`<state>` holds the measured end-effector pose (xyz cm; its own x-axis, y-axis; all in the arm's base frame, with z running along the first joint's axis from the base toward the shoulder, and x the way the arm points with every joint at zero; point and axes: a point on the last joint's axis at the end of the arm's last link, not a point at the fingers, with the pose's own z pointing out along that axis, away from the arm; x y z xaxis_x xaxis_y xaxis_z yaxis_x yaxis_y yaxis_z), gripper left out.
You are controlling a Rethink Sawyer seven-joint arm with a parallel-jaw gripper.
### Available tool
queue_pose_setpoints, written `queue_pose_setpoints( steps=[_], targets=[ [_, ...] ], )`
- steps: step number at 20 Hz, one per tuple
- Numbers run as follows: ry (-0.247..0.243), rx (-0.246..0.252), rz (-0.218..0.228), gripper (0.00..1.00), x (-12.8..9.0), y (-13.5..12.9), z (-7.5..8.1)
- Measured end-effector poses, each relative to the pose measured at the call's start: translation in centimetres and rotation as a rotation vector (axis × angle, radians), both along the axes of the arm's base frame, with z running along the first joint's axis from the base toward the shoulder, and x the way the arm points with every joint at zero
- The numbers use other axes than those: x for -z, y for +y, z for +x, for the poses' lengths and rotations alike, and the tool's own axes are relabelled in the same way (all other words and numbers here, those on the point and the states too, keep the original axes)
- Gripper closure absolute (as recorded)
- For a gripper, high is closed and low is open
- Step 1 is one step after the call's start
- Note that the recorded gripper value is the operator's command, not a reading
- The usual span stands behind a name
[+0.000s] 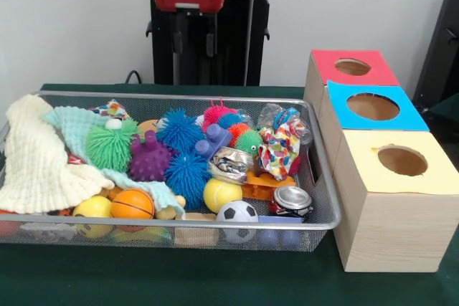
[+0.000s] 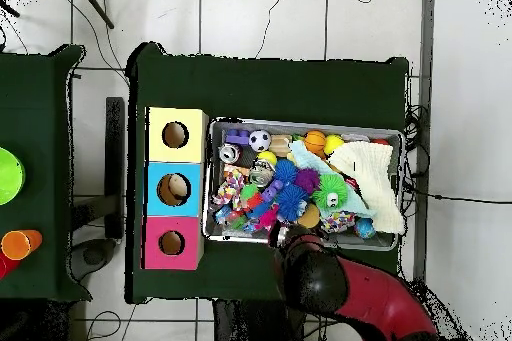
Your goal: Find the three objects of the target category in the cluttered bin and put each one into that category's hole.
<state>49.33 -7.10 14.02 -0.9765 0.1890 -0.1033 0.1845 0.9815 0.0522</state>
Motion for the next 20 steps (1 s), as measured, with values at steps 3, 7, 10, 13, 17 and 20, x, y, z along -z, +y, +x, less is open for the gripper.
queue_pose_setpoints(
  steps=[3, 7, 10, 13, 17, 20],
  targets=[
    [0.009, 0.014, 0.015, 0.0, -0.8, -1.3, 0.6],
    [0.013, 0.02, 0.029, 0.0, -1.7, -3.2, 1.9],
    [-0.009, 0.011, 0.024, 0.0, -2.3, -4.3, 3.3],
    [-0.045, -0.001, 0.014, 0.0, -3.0, -4.9, 5.4],
    [-0.081, -0.02, 0.012, 0.0, -3.9, -5.0, 8.3],
    [-0.094, -0.036, 0.014, 0.0, -4.8, -5.1, 10.6]
  ],
)
